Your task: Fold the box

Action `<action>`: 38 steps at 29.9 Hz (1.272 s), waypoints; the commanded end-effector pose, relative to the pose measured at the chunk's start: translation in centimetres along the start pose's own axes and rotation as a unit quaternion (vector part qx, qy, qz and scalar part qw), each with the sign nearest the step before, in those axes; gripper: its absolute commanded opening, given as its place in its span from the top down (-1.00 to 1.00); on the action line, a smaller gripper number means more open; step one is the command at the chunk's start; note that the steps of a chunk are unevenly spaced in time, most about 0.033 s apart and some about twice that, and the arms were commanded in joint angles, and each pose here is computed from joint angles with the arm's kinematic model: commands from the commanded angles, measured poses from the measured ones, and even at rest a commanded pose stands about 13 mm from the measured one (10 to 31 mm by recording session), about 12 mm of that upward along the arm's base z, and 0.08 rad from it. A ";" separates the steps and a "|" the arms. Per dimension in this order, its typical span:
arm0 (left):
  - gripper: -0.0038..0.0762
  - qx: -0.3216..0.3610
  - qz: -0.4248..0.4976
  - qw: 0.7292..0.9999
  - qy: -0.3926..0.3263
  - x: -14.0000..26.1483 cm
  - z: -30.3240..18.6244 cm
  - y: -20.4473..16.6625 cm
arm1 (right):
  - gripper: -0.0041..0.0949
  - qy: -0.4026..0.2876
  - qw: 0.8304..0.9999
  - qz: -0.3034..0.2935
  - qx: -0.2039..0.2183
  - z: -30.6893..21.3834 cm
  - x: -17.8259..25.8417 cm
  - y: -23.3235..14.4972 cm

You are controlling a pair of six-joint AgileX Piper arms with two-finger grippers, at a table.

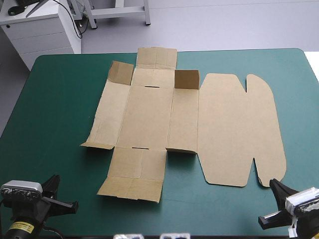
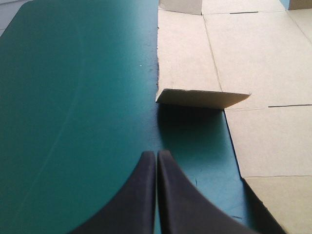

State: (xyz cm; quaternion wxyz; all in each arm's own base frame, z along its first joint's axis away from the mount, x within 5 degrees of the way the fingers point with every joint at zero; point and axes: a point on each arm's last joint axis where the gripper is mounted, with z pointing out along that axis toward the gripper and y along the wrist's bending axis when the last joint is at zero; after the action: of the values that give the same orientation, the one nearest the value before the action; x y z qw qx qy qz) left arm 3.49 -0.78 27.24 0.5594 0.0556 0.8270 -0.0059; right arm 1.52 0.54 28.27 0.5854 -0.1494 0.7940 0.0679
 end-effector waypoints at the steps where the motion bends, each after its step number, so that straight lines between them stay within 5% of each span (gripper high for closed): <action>1: 0.92 -0.001 -0.006 0.999 -0.039 -1.3 -0.1 0.1 | 0.95 -0.039 0.999 -0.005 0.005 -0.2 -1.3 -0.1; 13: 0.92 -0.001 -0.009 0.999 -0.049 -3.8 -0.4 0.3 | 0.95 -0.039 0.999 -0.005 0.005 -0.2 -1.3 -0.1; 28: 0.91 0.023 -0.022 0.990 0.137 -11.1 8.3 1.6 | 0.95 -0.039 0.999 -0.005 0.005 -0.2 -1.3 -0.1; 38: 0.91 0.108 -0.031 0.961 0.251 -13.9 15.4 2.7 | 0.95 -0.039 0.999 -0.005 0.005 -0.2 -1.3 -0.1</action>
State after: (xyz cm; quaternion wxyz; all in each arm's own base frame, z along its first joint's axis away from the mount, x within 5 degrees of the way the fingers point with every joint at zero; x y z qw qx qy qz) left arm 21.45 -0.88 32.62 0.2944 0.0917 0.9487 -0.0697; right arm 1.52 0.54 28.27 0.5854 -0.1494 0.7940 0.0679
